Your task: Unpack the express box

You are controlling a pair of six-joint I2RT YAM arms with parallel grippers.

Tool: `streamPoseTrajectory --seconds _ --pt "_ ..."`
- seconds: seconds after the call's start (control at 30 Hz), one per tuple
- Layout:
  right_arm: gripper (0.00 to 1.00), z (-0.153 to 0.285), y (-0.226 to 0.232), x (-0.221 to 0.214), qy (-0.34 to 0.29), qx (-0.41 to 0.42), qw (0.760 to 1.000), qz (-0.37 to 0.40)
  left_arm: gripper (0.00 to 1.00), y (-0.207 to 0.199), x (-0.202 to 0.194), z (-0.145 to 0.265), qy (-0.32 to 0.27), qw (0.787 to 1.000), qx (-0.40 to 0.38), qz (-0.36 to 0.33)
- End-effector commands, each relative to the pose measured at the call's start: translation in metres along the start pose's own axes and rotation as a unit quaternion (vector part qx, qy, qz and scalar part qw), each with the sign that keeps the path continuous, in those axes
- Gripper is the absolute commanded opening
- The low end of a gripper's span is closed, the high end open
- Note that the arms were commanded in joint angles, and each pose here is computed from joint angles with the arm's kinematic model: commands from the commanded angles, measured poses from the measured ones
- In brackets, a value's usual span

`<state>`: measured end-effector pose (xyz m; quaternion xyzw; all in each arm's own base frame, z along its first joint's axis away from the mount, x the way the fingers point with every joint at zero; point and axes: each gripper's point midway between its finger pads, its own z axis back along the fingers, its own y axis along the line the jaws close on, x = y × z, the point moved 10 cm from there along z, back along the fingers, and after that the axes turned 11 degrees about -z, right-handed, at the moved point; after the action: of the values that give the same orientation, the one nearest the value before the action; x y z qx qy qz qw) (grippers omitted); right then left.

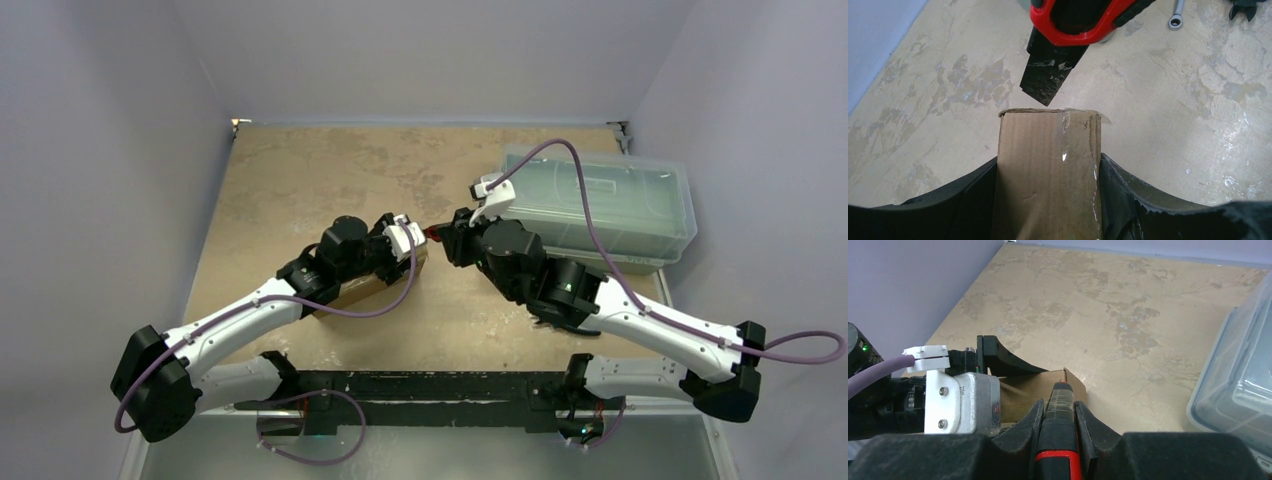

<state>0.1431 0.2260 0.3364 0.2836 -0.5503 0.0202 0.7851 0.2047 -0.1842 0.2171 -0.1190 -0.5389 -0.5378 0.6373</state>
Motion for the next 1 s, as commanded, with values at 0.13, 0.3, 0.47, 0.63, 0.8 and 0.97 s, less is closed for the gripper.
streamPoseTrajectory --seconds 0.13,0.3,0.47,0.63,0.8,0.97 --pt "0.00 -0.006 0.007 0.008 -0.034 -0.005 0.999 -0.019 0.46 0.003 0.009 0.003 -0.032 0.999 0.012 -0.008" --pt "0.00 -0.010 0.009 0.005 -0.028 -0.003 1.000 -0.013 0.46 0.002 0.009 0.003 -0.031 0.999 0.012 -0.009" --pt "0.00 -0.013 0.009 0.001 -0.021 -0.003 1.000 -0.009 0.45 0.003 0.009 0.003 -0.030 0.999 0.012 -0.008" --pt "0.00 -0.016 0.008 -0.006 -0.008 -0.003 1.000 -0.002 0.44 0.003 0.009 0.004 -0.031 0.999 0.014 -0.008" --pt "0.00 -0.016 0.008 -0.012 0.009 0.005 1.000 0.005 0.43 0.004 0.009 0.004 -0.030 0.999 0.021 -0.003" --pt "0.00 -0.012 0.006 -0.029 0.052 -0.001 0.998 0.029 0.41 0.006 0.009 0.003 -0.027 0.999 0.042 0.010"
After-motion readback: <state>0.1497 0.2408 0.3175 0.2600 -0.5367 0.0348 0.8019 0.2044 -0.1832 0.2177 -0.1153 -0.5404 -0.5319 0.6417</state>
